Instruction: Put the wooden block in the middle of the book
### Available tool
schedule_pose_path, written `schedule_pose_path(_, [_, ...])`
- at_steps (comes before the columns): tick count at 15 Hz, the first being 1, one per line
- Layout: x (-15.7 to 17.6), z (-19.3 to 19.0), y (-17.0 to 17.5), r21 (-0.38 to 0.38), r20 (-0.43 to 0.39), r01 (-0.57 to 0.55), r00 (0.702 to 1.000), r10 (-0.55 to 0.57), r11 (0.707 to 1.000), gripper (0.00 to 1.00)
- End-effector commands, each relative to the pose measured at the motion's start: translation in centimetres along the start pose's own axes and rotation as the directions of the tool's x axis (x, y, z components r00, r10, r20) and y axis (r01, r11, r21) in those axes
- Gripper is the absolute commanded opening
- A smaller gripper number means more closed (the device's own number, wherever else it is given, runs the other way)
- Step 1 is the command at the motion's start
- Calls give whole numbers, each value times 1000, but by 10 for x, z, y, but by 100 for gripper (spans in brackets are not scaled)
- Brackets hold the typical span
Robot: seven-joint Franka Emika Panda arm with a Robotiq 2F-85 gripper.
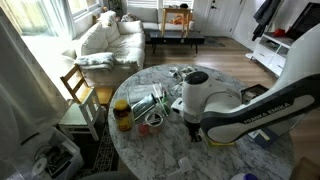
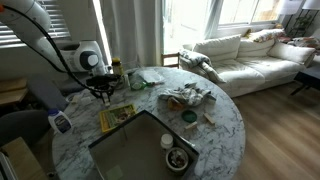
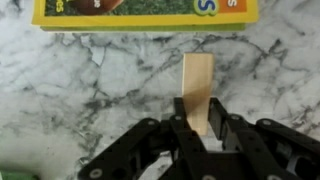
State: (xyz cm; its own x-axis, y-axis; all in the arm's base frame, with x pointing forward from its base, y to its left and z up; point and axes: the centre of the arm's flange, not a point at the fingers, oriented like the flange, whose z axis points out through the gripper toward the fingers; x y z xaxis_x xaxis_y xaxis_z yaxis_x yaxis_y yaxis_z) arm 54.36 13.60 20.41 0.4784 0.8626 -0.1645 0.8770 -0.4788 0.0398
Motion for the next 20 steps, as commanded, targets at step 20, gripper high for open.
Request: schedule_pose_path(20, [-62, 10, -11, 30, -150, -65, 986, 69, 997, 7])
